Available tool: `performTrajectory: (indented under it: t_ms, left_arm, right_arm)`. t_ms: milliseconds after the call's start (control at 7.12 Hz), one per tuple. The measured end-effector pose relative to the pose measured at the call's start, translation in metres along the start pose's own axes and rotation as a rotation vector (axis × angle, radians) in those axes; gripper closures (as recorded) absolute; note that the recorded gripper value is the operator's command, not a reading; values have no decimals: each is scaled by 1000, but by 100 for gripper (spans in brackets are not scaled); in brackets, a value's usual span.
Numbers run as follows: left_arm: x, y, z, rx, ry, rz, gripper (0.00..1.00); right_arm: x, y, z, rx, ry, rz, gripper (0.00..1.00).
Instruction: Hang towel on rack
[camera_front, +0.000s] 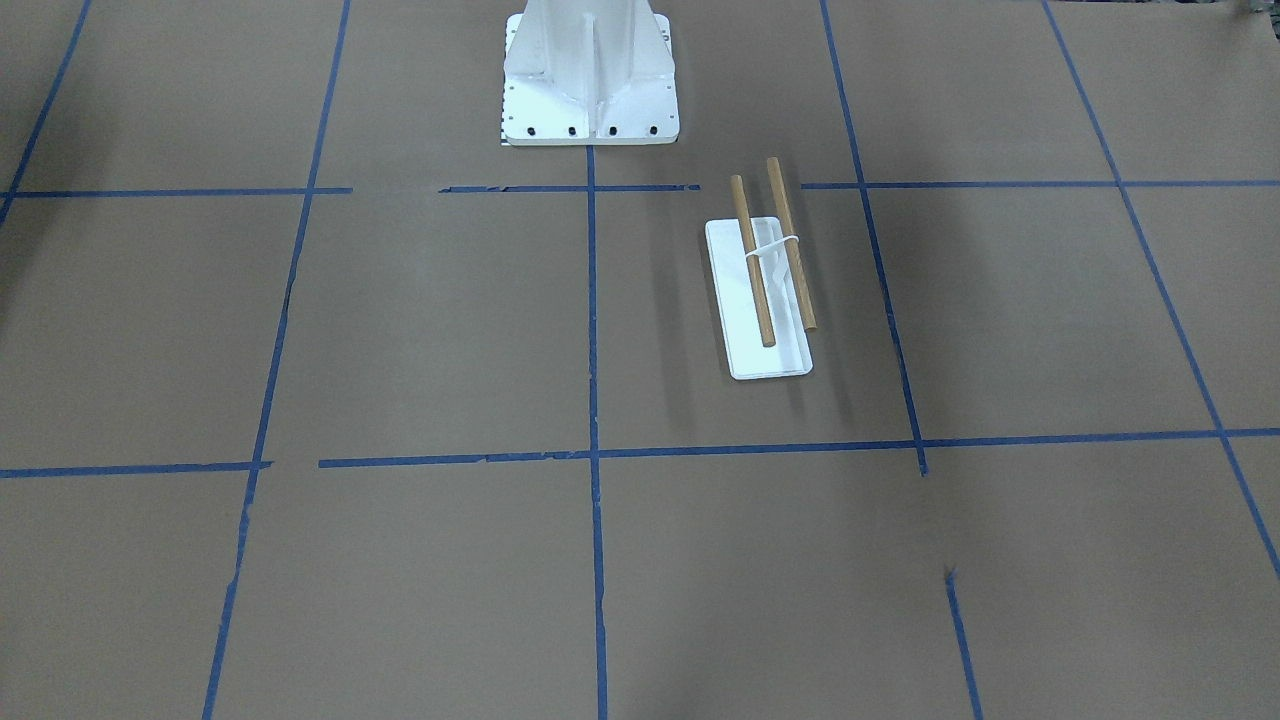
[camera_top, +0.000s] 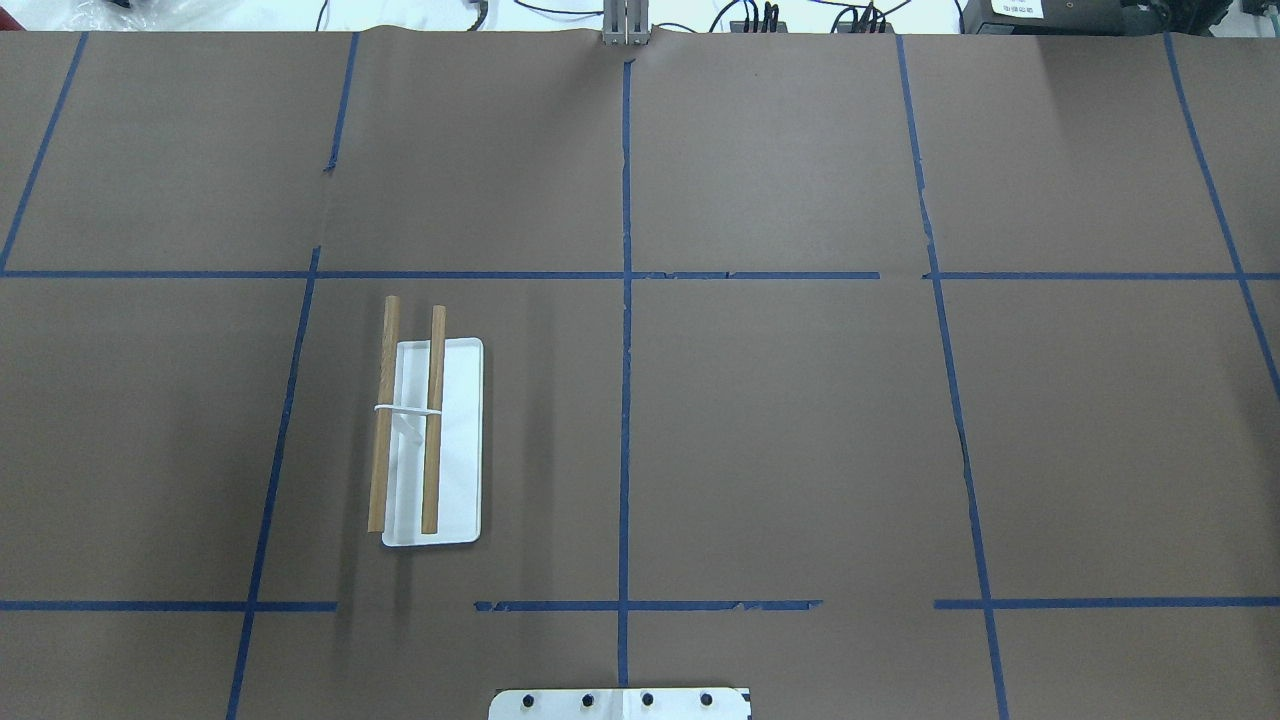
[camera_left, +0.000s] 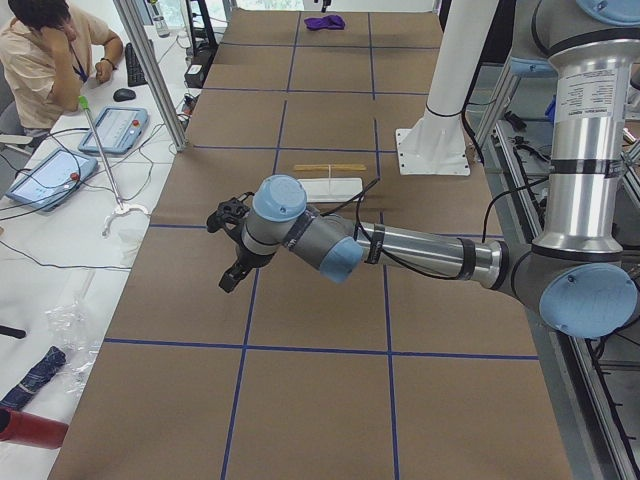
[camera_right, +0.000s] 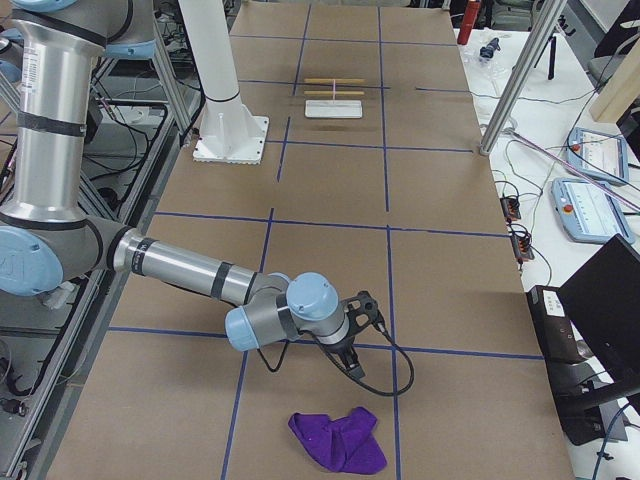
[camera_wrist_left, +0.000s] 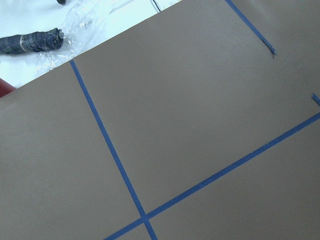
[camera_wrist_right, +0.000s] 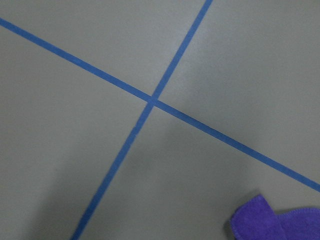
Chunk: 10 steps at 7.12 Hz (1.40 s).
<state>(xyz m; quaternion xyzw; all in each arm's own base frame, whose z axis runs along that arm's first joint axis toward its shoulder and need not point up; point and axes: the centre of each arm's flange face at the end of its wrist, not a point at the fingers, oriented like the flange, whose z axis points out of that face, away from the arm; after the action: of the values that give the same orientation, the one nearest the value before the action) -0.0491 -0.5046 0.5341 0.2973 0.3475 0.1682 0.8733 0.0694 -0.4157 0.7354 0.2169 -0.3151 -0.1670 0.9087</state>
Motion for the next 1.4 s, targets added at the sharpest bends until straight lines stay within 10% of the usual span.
performTrajectory:
  t_ms: [421,1405]
  left_arm:
    - [0,5,0,7,0,9,0]
    - [2,13,0,13,0,17,0]
  right_arm:
    - [38,25,52,-75,131,-74,24]
    - [36,22,118,-230,218,-175,43]
